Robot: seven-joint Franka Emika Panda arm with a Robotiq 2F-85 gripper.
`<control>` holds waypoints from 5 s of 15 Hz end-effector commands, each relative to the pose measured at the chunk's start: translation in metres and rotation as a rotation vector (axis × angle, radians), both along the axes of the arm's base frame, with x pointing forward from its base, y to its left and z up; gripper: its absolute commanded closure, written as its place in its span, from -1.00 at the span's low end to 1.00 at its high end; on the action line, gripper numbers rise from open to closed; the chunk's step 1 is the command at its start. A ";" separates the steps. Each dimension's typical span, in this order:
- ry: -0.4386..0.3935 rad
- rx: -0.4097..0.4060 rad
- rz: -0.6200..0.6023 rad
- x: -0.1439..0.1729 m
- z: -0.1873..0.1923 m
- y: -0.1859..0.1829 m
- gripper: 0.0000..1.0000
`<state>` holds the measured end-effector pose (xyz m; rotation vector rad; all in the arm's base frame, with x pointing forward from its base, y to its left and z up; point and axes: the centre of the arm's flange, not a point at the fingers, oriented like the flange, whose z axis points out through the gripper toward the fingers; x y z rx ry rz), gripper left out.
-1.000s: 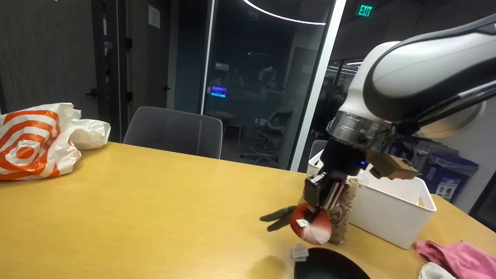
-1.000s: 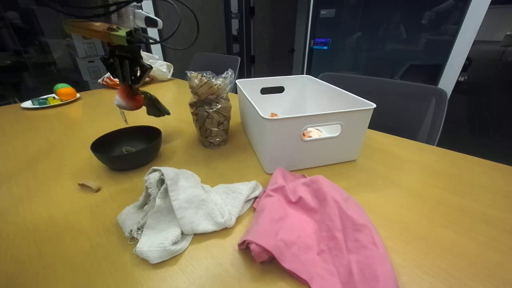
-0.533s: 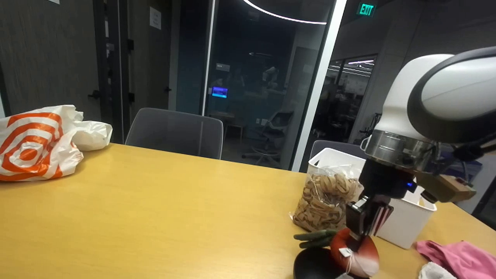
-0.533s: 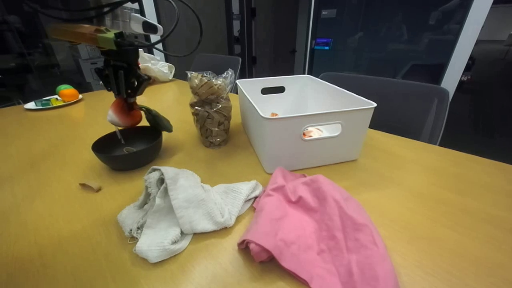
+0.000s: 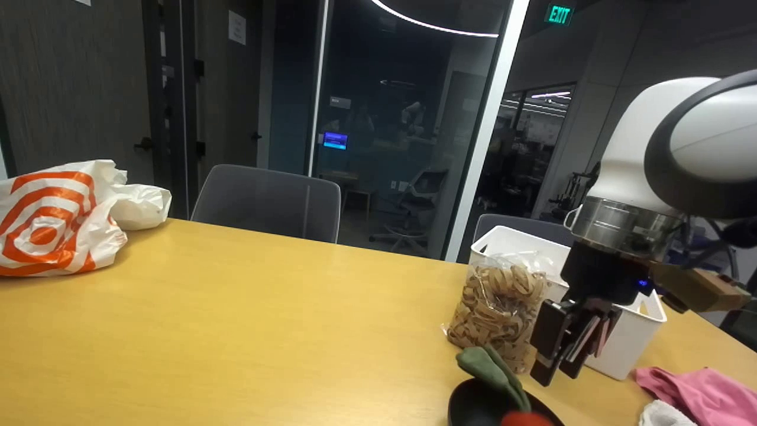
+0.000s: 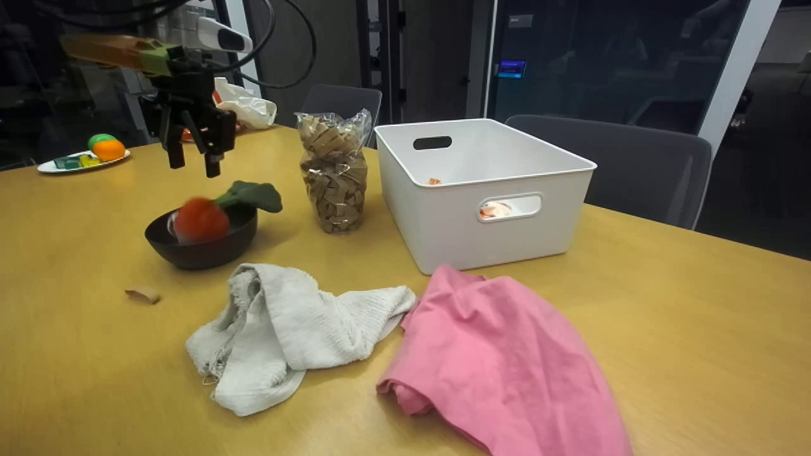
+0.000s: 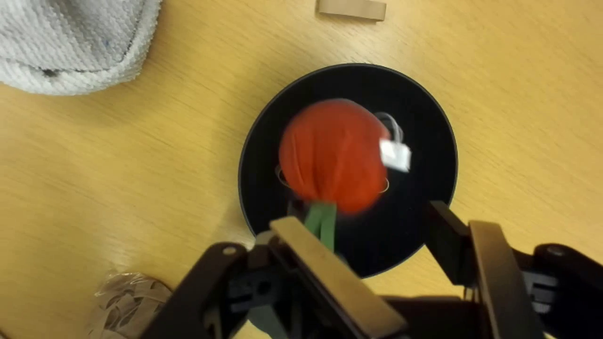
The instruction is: Put some rubber bands in the black bowl then put the radish in the bowl.
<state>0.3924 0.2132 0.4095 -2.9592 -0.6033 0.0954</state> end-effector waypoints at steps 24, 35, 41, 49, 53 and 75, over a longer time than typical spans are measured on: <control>0.032 -0.066 0.000 -0.112 -0.041 -0.017 -1.00; 0.125 -0.043 -0.030 -0.102 -0.115 -0.015 -1.00; 0.098 0.002 -0.100 -0.111 -0.128 -0.008 -1.00; 0.150 -0.052 -0.120 -0.126 -0.149 -0.011 -1.00; 0.176 -0.094 -0.138 -0.131 -0.163 -0.015 -1.00; 0.114 -0.181 -0.140 -0.118 -0.164 -0.020 0.84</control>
